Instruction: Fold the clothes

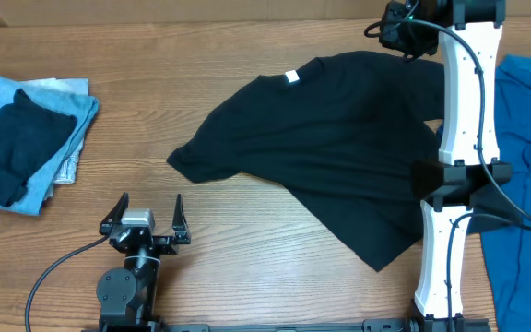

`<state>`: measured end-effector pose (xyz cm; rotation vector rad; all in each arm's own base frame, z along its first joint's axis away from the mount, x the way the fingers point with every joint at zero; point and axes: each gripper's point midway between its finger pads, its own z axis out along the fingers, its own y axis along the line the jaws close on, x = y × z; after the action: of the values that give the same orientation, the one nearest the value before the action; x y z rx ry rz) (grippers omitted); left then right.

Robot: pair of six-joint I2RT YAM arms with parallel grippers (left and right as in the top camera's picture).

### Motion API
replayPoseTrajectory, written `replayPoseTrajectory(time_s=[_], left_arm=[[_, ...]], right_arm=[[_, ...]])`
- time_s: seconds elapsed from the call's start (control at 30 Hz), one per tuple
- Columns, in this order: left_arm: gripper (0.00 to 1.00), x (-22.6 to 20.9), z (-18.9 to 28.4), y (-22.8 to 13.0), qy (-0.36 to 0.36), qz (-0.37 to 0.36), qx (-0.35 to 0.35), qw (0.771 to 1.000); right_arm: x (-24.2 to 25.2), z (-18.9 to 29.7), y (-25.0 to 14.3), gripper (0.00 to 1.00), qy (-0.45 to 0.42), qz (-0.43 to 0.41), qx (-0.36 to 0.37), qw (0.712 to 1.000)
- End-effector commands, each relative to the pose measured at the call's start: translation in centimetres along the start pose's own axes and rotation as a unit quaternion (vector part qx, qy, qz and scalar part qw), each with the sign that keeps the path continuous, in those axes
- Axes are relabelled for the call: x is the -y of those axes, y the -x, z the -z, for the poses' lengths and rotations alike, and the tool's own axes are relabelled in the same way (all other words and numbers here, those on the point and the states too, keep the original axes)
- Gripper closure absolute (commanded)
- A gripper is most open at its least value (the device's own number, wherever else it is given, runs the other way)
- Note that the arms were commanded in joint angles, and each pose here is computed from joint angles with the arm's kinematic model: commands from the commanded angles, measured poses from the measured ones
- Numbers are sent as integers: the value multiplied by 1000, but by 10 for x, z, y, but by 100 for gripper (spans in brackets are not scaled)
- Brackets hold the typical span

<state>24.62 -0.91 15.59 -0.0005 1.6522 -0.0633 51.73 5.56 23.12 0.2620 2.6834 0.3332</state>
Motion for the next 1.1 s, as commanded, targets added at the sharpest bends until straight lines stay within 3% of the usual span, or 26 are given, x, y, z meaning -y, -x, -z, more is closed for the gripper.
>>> replayPoseTrajectory(time_s=[0.0, 0.27, 0.37, 0.43, 0.47, 0.57, 0.67, 0.7, 0.73, 0.8, 0.93, 1.0, 1.07], left_arm=[[0, 0, 0, 0, -2, -13, 2, 1000], [0, -4, 0, 4, 13, -28, 10, 999], [0, 21, 3, 26, -58, -17, 51, 997], [0, 34, 10, 40, -98, 36, 49, 993], [0, 35, 17, 52, -101, 64, 34, 992], [0, 37, 35, 84, -96, 57, -4, 994], [0, 38, 30, 105, -87, 54, -111, 989], [0, 39, 21, 109, -86, 61, -167, 980], [0, 48, 11, 112, -106, 69, -219, 968], [0, 64, -19, 127, -153, 47, -285, 945], [0, 93, -103, 136, -208, -46, -331, 919], [0, 109, -142, 108, -233, -40, -364, 901], [0, 138, -172, 62, -305, 8, -401, 864]], right_arm=[[-24, 61, 7, 78, 57, 1, 51, 997], [-33, 131, 3, 78, 67, 13, 112, 991], [-27, 155, -9, 78, 49, 24, 117, 992], [-10, 165, -21, 78, 3, 16, 114, 993], [-3, 168, -31, 77, -13, 13, 105, 994], [18, 162, -55, 74, -61, 2, 69, 996], [29, 132, -75, 74, -77, -34, 9, 996], [34, 119, -84, 91, -86, -43, -17, 995], [38, 109, -92, 96, -93, -45, -38, 994], [46, 90, -109, 96, -107, -49, -82, 990], [60, 63, -143, 96, -128, -57, -154, 978], [63, 54, -163, 96, -128, -61, -190, 971], [72, 49, -193, 96, -137, -62, -234, 961]])
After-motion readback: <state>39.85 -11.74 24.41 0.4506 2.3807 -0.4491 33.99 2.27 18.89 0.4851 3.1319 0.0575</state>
